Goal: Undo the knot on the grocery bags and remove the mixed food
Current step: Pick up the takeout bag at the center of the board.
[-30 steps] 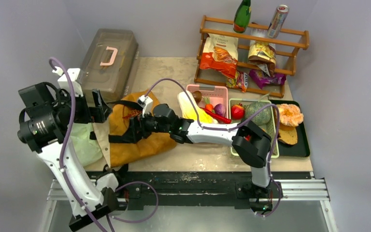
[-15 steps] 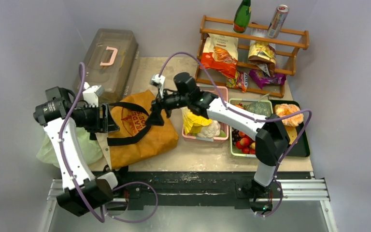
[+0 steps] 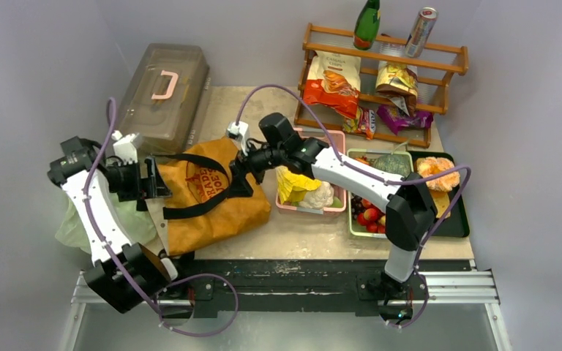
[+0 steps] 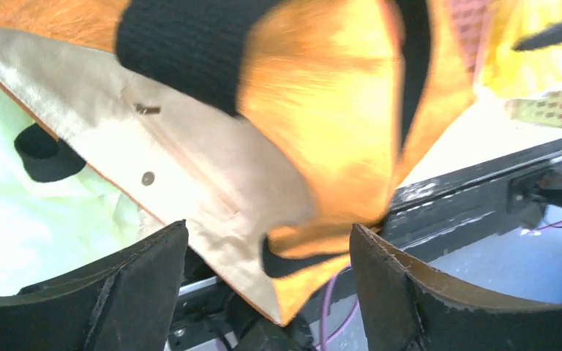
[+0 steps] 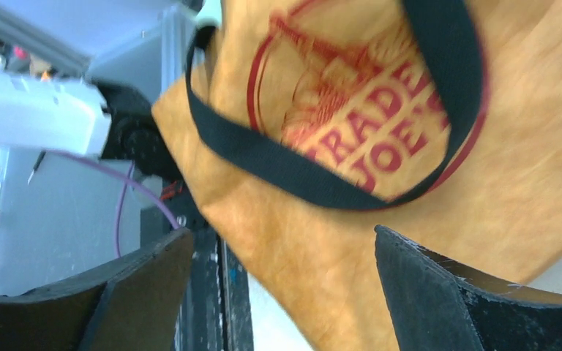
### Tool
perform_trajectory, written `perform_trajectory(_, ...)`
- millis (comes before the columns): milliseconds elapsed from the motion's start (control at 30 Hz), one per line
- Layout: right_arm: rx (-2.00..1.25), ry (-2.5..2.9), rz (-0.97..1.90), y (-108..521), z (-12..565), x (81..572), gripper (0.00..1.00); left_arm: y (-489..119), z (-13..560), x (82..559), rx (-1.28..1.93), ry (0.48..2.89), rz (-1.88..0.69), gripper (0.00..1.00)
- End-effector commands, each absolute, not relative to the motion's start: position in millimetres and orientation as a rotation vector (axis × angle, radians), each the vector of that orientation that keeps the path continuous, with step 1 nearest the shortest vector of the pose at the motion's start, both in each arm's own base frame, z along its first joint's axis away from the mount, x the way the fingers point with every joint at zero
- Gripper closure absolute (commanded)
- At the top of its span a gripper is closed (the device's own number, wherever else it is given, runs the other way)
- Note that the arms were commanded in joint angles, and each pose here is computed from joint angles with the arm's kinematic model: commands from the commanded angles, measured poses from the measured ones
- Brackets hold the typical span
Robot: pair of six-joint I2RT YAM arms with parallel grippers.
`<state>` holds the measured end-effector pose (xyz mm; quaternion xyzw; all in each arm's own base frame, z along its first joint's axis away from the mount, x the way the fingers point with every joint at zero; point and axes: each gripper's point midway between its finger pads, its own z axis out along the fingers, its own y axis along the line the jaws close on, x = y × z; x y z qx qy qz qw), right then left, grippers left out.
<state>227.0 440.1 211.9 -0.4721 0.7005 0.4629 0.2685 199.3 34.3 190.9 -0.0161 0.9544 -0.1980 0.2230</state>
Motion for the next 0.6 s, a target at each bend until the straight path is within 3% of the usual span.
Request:
perform_trajectory(0,-1.064,1.769,1.265,477,282,258,0.03,-2,262,185,0.041,2.337,-0.787,0.21)
perform_trajectory(67,-1.002,1.785,1.244,501,286,264,0.01,3,271,181,-0.023,2.309,-0.781,0.21)
perform_trajectory(133,-0.976,1.789,1.218,527,288,264,0.01,33,265,180,-0.105,2.373,-0.595,0.21)
perform_trajectory(233,-0.993,1.750,1.232,562,294,247,0.01,100,269,176,-0.119,2.412,-0.045,0.14)
perform_trajectory(300,-1.012,1.744,1.234,579,288,236,0.01,143,281,172,-0.096,2.375,0.308,0.01)
perform_trajectory(367,-1.015,1.770,1.206,587,271,231,0.01,179,277,158,-0.084,2.439,0.548,0.00)
perform_trajectory(567,-1.058,1.825,1.009,600,212,235,0.01,218,229,159,-0.091,2.556,0.605,0.00)
